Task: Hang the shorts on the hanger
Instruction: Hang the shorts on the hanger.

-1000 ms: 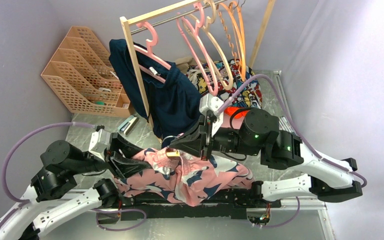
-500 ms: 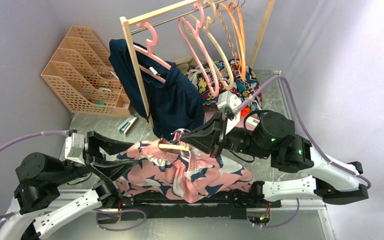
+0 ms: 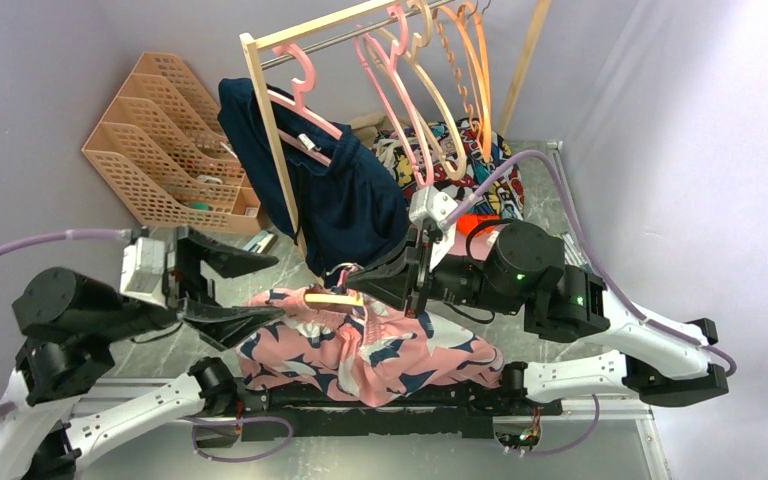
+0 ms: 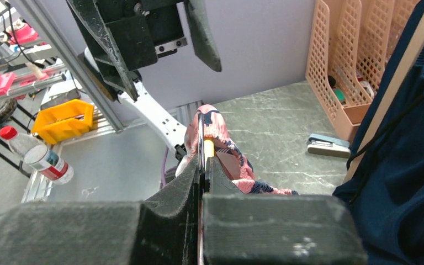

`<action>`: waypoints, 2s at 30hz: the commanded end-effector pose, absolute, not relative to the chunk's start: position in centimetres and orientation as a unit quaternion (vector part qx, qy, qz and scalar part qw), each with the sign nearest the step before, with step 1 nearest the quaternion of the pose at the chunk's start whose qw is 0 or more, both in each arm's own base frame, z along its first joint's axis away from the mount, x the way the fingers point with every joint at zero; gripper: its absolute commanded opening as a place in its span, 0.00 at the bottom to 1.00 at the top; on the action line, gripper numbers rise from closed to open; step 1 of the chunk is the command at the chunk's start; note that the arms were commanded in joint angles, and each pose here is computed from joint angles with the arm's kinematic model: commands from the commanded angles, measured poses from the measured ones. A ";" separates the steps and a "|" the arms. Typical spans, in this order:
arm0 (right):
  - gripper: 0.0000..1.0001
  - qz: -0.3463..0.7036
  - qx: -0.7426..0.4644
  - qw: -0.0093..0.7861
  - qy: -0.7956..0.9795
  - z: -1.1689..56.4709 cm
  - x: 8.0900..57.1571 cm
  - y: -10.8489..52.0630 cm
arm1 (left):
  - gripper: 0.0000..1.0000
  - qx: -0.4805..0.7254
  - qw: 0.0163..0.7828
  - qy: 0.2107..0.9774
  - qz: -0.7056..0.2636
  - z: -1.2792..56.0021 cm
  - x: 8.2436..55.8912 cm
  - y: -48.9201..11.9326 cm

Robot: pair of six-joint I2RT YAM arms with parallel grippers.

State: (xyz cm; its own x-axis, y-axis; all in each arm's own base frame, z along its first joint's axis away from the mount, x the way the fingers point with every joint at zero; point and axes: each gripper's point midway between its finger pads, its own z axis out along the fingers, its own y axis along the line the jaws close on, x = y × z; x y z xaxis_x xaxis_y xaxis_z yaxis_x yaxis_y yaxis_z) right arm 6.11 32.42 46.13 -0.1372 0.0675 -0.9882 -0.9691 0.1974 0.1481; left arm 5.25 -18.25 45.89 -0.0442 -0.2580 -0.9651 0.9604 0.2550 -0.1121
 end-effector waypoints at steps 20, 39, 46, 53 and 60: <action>0.00 0.527 -0.406 0.530 0.526 48.6 4.9 32.6 | 0.66 0.521 0.435 0.527 -0.512 41.0 5.0 -25.8; 0.00 0.505 -0.407 0.534 0.543 47.6 5.8 33.3 | 0.07 0.511 0.449 0.558 -0.474 39.7 6.5 -25.3; 0.57 0.476 -0.374 0.546 0.578 47.0 7.2 31.1 | 0.07 0.479 0.503 0.558 -0.453 40.9 7.0 -23.6; 0.59 0.415 -0.329 0.559 0.638 45.0 9.4 26.9 | 0.07 0.445 0.537 0.562 -0.445 41.4 6.6 -21.1; 0.59 0.395 -0.316 0.565 0.652 44.3 9.9 25.2 | 0.07 0.433 0.544 0.564 -0.445 41.7 6.4 -20.4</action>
